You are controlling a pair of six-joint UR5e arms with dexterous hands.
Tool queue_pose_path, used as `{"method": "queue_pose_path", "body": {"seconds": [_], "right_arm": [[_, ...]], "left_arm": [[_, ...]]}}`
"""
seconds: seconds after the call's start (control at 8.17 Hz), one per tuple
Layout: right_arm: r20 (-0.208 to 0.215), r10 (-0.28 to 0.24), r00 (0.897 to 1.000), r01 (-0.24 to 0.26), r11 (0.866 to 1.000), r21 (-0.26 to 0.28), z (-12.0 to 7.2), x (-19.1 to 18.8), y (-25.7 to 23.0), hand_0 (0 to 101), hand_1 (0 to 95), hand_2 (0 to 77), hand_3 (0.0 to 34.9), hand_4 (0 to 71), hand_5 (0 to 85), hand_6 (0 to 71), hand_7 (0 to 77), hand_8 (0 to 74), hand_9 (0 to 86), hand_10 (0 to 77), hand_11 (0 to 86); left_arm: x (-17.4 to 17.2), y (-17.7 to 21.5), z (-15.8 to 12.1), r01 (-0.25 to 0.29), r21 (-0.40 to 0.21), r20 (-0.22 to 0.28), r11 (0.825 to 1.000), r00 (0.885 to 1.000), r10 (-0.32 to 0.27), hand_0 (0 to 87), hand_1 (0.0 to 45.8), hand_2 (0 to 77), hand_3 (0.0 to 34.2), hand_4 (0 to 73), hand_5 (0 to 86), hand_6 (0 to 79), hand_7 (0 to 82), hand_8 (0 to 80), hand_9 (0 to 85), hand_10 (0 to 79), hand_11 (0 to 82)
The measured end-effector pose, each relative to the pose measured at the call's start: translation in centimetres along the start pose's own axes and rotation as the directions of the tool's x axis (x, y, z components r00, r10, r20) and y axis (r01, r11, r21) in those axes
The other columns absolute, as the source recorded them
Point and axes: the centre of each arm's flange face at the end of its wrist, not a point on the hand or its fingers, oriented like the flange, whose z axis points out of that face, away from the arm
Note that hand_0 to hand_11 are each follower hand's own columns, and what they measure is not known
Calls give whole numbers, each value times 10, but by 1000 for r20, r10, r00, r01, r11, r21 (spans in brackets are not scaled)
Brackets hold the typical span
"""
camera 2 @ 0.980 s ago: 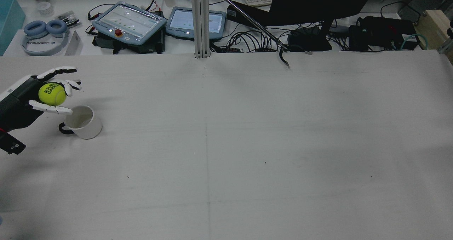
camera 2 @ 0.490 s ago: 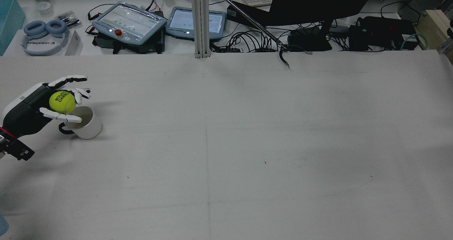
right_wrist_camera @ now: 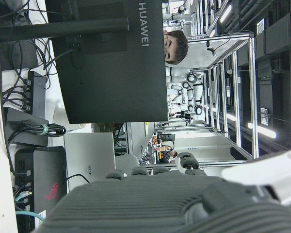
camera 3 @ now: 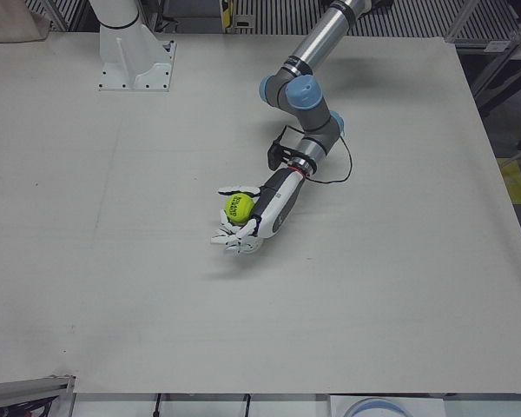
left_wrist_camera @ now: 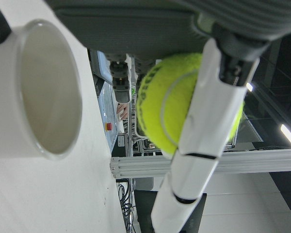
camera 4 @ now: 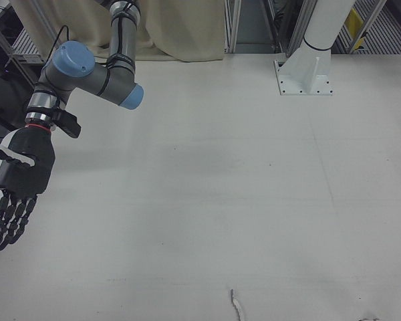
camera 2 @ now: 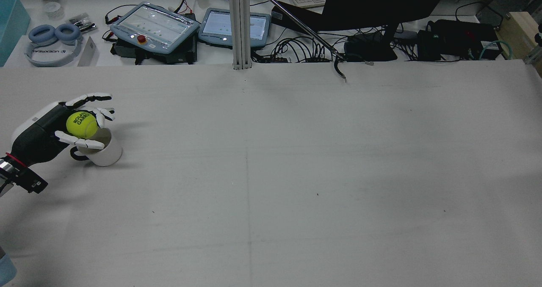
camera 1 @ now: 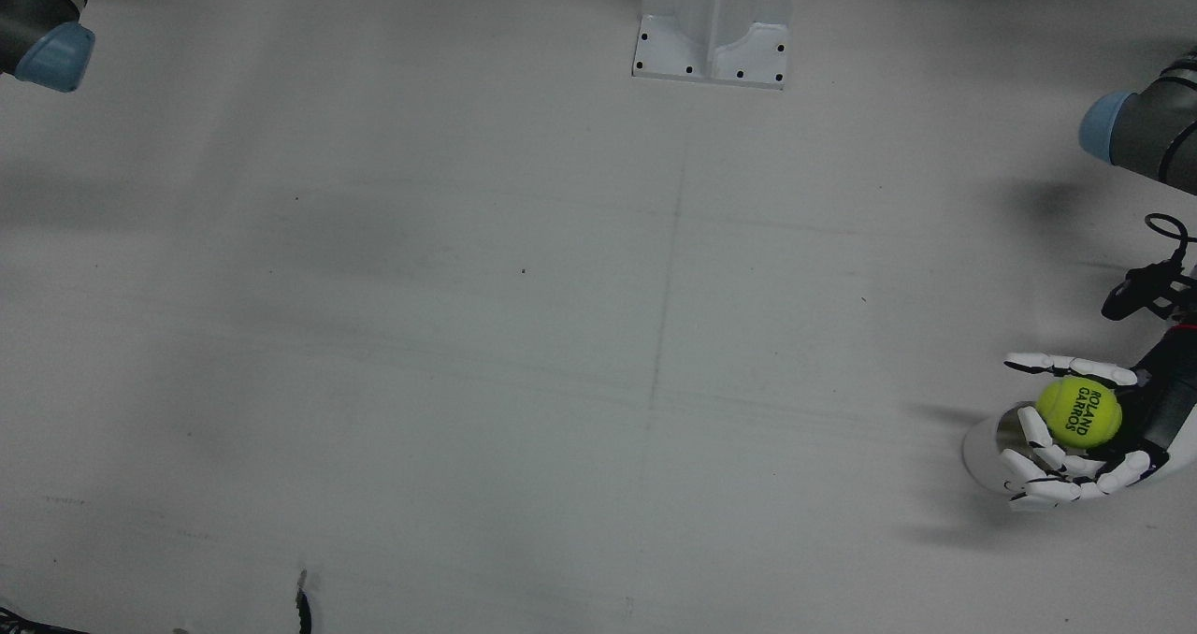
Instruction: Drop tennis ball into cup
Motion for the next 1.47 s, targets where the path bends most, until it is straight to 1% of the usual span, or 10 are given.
{"method": "queue_pose_path", "body": {"seconds": [0.12, 0.24, 0.37, 0.49, 0.61, 0.73, 0.86, 0.98, 1.22, 1.47], "right_arm": [[0, 0, 1000, 0, 1000, 1, 0, 0, 0, 0, 5, 5, 0, 0, 0, 0, 0, 0, 0, 0, 5], [0, 0, 1000, 0, 1000, 1, 0, 0, -1, 0, 5, 5, 0, 0, 0, 0, 5, 0, 0, 0, 5], [0, 0, 1000, 0, 1000, 0, 0, 0, 0, 0, 5, 5, 0, 0, 0, 0, 0, 0, 0, 0, 5], [0, 0, 1000, 0, 1000, 0, 0, 0, 0, 0, 5, 5, 0, 0, 0, 0, 0, 0, 0, 0, 5], [0, 0, 1000, 0, 1000, 0, 0, 0, 0, 0, 5, 5, 0, 0, 0, 0, 5, 0, 0, 0, 5], [0, 0, 1000, 0, 1000, 1, 0, 0, -1, 0, 5, 5, 0, 0, 0, 0, 0, 0, 0, 0, 5], [0, 0, 1000, 0, 1000, 0, 0, 0, 0, 0, 5, 5, 0, 0, 0, 0, 0, 0, 0, 0, 5], [0, 0, 1000, 0, 1000, 0, 0, 0, 0, 0, 5, 5, 0, 0, 0, 0, 0, 0, 0, 0, 5], [0, 0, 1000, 0, 1000, 0, 0, 0, 0, 0, 5, 5, 0, 0, 0, 0, 0, 0, 0, 0, 5], [0, 0, 1000, 0, 1000, 0, 0, 0, 0, 0, 5, 5, 0, 0, 0, 0, 0, 0, 0, 0, 5]], "left_arm": [[-1, -2, 1, -1, 3, 1, 1000, 1000, 1, 802, 305, 98, 0, 207, 224, 665, 387, 327, 376, 120, 202], [-2, -5, 2, -1, 7, 2, 1000, 1000, 1, 800, 284, 49, 0, 202, 207, 665, 387, 295, 355, 93, 185], [-3, -7, 3, -1, 10, 2, 1000, 1000, 1, 800, 284, 49, 0, 202, 207, 665, 387, 295, 355, 93, 185], [-3, -8, 3, 1, 12, 2, 1000, 1000, -1, 746, 267, 49, 0, 158, 153, 671, 387, 142, 191, 93, 158], [-2, -9, 2, 2, 13, 1, 1000, 1000, -3, 744, 295, 49, 0, 158, 153, 633, 376, 142, 147, 76, 158], [-1, -10, 2, 3, 14, 0, 1000, 1000, -3, 732, 289, 49, 0, 147, 153, 540, 311, 125, 147, 82, 158], [0, -11, 1, 4, 14, -2, 1000, 1000, -4, 731, 284, 49, 0, 147, 147, 409, 218, 131, 153, 82, 158], [4, -12, 0, 5, 13, -8, 1000, 1000, -5, 745, 284, 44, 0, 147, 142, 322, 256, 131, 153, 82, 153], [16, -11, 1, 18, 8, -27, 1000, 999, -18, 775, 305, 44, 0, 147, 142, 295, 262, 120, 147, 82, 153], [52, -15, 0, 35, 10, -79, 999, 996, -34, 791, 305, 44, 0, 147, 142, 267, 256, 87, 136, 82, 153]]}}
